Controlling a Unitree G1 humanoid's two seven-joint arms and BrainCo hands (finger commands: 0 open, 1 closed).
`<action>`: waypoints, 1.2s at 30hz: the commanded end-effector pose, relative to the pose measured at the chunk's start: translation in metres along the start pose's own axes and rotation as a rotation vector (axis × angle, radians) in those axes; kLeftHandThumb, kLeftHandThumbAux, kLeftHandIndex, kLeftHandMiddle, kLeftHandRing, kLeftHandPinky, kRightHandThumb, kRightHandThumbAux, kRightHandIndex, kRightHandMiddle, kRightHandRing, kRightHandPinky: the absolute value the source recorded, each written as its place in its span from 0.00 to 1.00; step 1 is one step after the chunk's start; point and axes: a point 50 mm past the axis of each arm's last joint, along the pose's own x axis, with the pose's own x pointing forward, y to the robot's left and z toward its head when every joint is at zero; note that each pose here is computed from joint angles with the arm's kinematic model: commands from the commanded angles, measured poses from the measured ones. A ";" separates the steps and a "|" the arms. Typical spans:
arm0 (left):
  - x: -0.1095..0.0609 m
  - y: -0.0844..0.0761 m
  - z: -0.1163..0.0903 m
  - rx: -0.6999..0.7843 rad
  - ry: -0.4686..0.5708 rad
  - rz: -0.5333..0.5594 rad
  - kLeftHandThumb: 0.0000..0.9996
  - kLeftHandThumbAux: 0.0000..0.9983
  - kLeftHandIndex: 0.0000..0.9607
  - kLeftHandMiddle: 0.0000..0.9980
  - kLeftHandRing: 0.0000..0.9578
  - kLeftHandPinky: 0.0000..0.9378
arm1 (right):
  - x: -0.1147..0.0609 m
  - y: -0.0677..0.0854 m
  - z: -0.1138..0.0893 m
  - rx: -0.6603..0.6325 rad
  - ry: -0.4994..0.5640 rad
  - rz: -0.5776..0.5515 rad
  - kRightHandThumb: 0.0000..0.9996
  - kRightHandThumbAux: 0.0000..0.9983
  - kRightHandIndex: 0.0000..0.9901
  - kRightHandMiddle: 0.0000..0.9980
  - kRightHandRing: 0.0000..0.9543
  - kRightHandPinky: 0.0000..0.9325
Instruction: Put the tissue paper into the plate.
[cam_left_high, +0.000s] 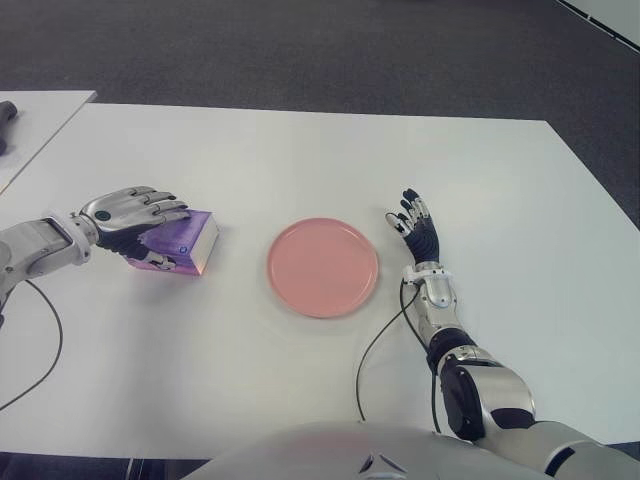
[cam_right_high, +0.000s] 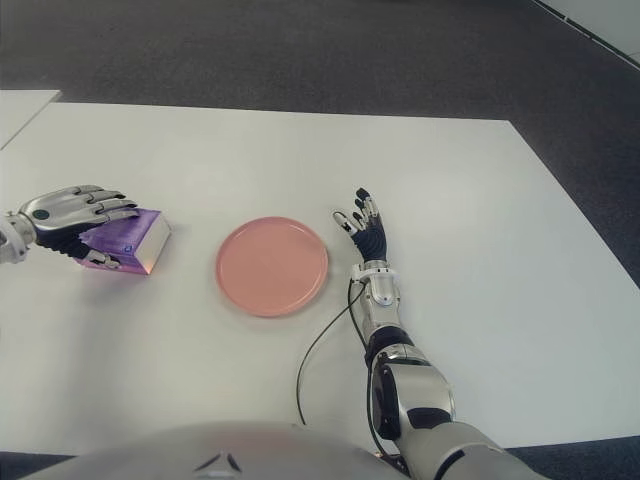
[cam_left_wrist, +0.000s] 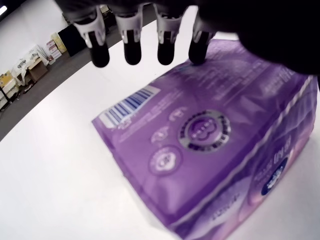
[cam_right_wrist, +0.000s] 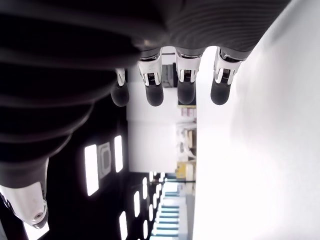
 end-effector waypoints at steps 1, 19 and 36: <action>0.003 -0.009 0.007 -0.012 -0.019 -0.039 0.41 0.12 0.00 0.00 0.00 0.00 | -0.026 -0.004 -0.031 0.012 0.164 -0.021 0.05 0.59 0.00 0.00 0.00 0.00; 0.006 -0.020 0.016 -0.040 -0.030 -0.034 0.38 0.12 0.00 0.00 0.00 0.00 | -0.027 -0.006 -0.031 0.013 0.160 -0.021 0.05 0.59 0.00 0.00 0.00 0.00; 0.013 -0.036 0.021 -0.051 0.006 -0.025 0.34 0.15 0.00 0.00 0.00 0.00 | -0.027 -0.007 -0.030 0.013 0.156 -0.021 0.05 0.59 0.00 0.00 0.00 0.00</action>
